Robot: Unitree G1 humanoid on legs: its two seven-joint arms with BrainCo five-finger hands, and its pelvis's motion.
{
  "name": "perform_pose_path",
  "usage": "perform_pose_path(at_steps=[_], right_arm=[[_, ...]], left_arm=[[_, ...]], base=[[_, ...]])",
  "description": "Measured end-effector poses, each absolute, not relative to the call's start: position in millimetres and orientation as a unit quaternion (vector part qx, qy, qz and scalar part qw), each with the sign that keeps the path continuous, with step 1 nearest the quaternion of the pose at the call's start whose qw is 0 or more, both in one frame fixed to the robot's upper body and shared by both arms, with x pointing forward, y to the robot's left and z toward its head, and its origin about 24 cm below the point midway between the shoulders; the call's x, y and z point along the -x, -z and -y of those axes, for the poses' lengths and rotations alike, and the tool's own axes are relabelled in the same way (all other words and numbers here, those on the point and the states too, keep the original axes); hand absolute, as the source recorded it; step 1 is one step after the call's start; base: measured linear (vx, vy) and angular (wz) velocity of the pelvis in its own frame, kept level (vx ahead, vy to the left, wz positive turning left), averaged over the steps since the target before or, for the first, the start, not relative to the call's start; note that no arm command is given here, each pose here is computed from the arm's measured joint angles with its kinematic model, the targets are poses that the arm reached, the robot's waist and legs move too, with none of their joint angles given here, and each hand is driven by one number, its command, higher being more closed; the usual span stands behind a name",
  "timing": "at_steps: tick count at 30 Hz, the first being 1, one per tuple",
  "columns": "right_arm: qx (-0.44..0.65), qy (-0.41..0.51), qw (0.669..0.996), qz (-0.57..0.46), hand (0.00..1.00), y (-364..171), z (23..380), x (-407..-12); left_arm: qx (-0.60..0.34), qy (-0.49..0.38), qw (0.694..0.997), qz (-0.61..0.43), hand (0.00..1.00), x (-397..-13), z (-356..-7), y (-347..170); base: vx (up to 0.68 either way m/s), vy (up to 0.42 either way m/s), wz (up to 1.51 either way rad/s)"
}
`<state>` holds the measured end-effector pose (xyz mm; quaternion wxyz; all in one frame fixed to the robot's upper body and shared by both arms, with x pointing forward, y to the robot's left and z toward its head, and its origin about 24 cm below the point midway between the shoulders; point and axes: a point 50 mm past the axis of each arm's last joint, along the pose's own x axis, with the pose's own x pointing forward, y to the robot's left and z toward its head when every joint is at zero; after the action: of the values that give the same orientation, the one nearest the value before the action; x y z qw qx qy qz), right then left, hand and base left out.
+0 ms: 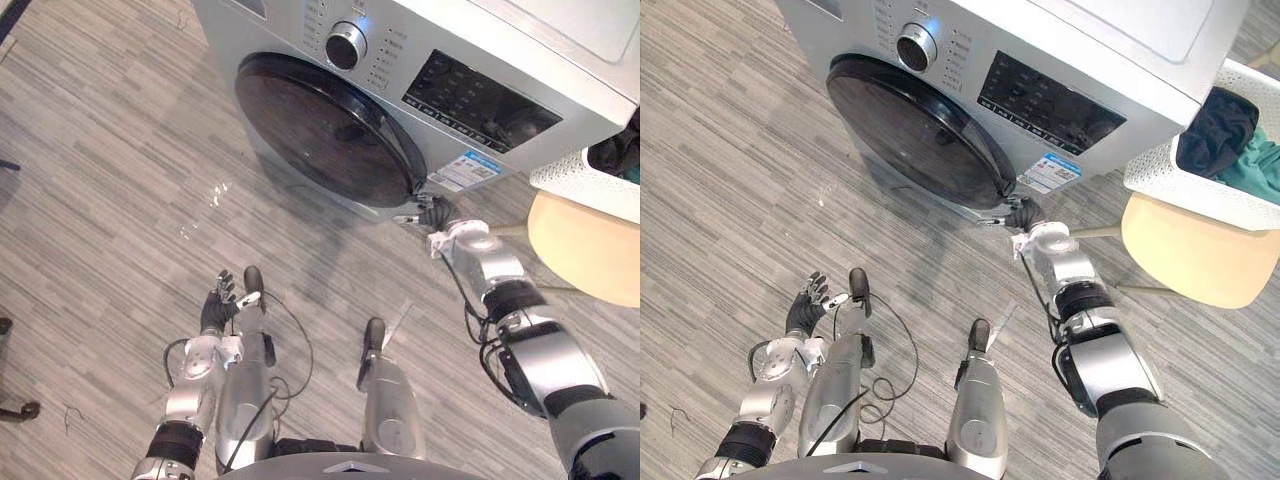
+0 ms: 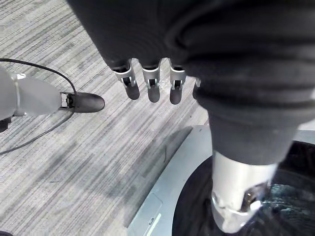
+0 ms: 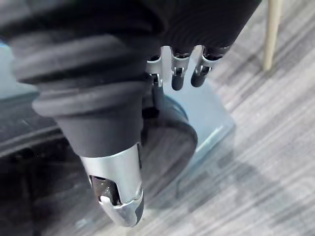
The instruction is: Pick up the laundry basket with both hands and put the clothes into the washing machine.
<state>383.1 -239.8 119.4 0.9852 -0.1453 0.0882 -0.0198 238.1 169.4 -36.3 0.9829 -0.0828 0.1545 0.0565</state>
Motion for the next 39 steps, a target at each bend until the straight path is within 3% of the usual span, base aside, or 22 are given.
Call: perform_pose_path(at_steps=[13, 17, 21, 22, 23, 25, 28, 31, 33, 39], right_arm=[[0.159, 0.017, 0.985, -0.058, 0.00, -156.8, 227.7, -399.2], [0.232, -0.054, 0.969, -0.066, 0.00, -162.3, 219.8, -393.9], [0.329, -0.208, 0.910, -0.145, 0.00, -151.9, 195.5, -372.2], [0.349, -0.294, 0.871, -0.183, 0.00, -148.4, 186.9, -356.1], [0.344, -0.332, 0.857, -0.193, 0.00, -146.3, 180.4, -349.2], [0.302, -0.473, 0.810, -0.173, 0.00, -144.3, 130.5, -327.9], [0.234, -0.572, 0.782, -0.082, 0.00, -160.1, 75.0, -313.5], [0.130, -0.582, 0.803, 0.005, 0.00, -177.4, 54.6, -312.6], [0.073, -0.564, 0.823, 0.011, 0.00, -166.9, 52.0, -314.8], [-0.005, -0.518, 0.849, -0.108, 0.00, -84.8, 67.5, -303.6]], left_arm=[[0.109, -0.075, 0.980, -0.147, 0.00, -240.0, -168.5, 33.4], [0.108, -0.061, 0.983, -0.137, 0.00, -240.3, -166.7, 30.3], [0.084, -0.038, 0.984, -0.151, 0.00, -232.6, -171.2, 36.6], [0.078, -0.023, 0.987, -0.141, 0.00, -233.6, -170.4, 33.2], [0.077, -0.023, 0.987, -0.139, 0.00, -233.9, -171.1, 32.5], [0.071, -0.031, 0.987, -0.142, 0.00, -232.9, -175.7, 34.2], [0.064, -0.027, 0.988, -0.141, 0.00, -233.8, -173.2, 33.9], [0.055, -0.025, 0.989, -0.134, 0.00, -237.8, -171.2, 30.9], [0.052, -0.086, 0.987, -0.125, 0.00, -239.5, -194.3, 27.2], [0.030, -0.104, 0.988, -0.106, 0.00, -240.7, -207.3, 17.5]], base=[[-0.04, -0.023, -0.10], [-0.02, 0.006, 0.04], [0.02, -0.066, -0.08], [0.05, -0.072, 0.00], [0.08, -0.116, 0.01], [0.09, -0.148, -0.06], [0.11, -0.090, 0.06], [0.13, -0.029, 0.22], [0.11, -0.006, 0.25], [0.01, 0.026, 0.05]])
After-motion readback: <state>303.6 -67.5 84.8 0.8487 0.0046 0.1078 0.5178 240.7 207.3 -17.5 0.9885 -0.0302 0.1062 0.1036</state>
